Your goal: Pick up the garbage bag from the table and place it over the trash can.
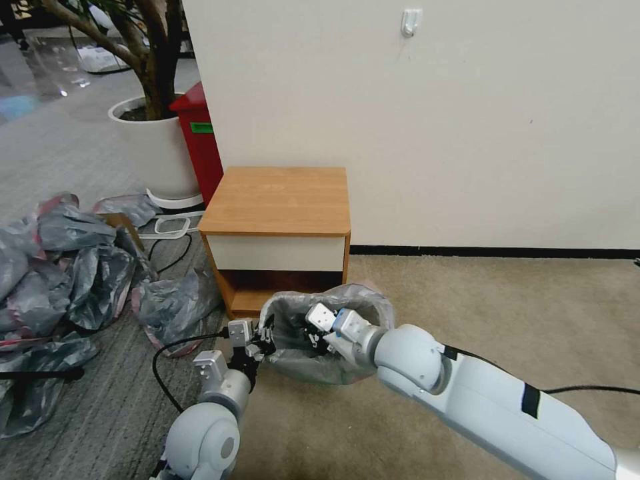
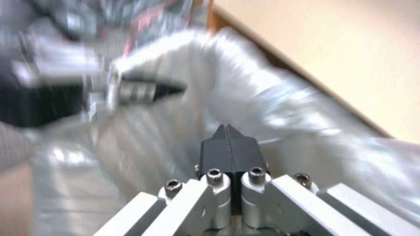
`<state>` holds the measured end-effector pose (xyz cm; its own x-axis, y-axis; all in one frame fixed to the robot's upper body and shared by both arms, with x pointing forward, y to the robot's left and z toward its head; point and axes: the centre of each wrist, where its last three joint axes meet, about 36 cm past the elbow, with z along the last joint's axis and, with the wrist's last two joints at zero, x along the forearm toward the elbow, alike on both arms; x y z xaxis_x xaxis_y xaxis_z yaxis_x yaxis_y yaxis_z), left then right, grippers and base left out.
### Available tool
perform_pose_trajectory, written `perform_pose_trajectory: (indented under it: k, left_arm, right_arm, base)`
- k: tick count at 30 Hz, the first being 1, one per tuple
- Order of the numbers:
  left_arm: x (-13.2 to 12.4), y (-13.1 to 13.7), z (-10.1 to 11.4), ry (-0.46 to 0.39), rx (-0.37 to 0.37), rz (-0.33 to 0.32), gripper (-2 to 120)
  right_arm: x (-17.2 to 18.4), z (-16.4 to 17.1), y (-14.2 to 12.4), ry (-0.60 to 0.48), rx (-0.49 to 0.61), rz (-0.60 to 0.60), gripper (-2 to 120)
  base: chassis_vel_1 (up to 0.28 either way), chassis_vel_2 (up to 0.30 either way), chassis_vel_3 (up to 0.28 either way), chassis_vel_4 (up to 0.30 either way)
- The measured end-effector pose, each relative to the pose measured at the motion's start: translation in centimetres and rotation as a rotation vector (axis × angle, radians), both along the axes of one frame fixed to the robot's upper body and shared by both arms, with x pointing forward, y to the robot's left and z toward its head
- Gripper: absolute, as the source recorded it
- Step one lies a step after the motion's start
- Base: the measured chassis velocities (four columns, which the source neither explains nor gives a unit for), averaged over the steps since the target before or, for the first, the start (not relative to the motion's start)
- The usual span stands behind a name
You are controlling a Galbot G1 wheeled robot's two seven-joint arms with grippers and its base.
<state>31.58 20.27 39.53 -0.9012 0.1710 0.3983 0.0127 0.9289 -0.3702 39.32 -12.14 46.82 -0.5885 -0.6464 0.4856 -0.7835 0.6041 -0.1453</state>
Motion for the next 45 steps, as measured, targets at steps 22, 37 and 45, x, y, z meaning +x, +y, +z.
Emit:
perform_pose_trajectory:
  k: [22, 37, 45]
  left_arm:
    - [-2.1, 1.8, -1.1, 0.196, -0.058, 0.070, 5]
    - [-3.1, 1.4, -1.7, 0.272, -0.018, -0.019, 5]
    - [-3.4, 1.6, -1.8, 0.289, -0.011, -0.044, 23]
  right_arm:
    - [-13.6, -6.7, -5.5, -0.267, 0.420, -0.607, 42]
    - [-15.5, -8.4, -4.7, -0.283, 0.428, -0.748, 94]
    - [-15.7, -8.1, -5.0, -0.292, 0.420, -0.761, 100]
  base:
    - [0.000, 0.000, 0.000, 0.000]
    - [0.000, 0.000, 0.000, 0.000]
    - [0.000, 0.000, 0.000, 0.000]
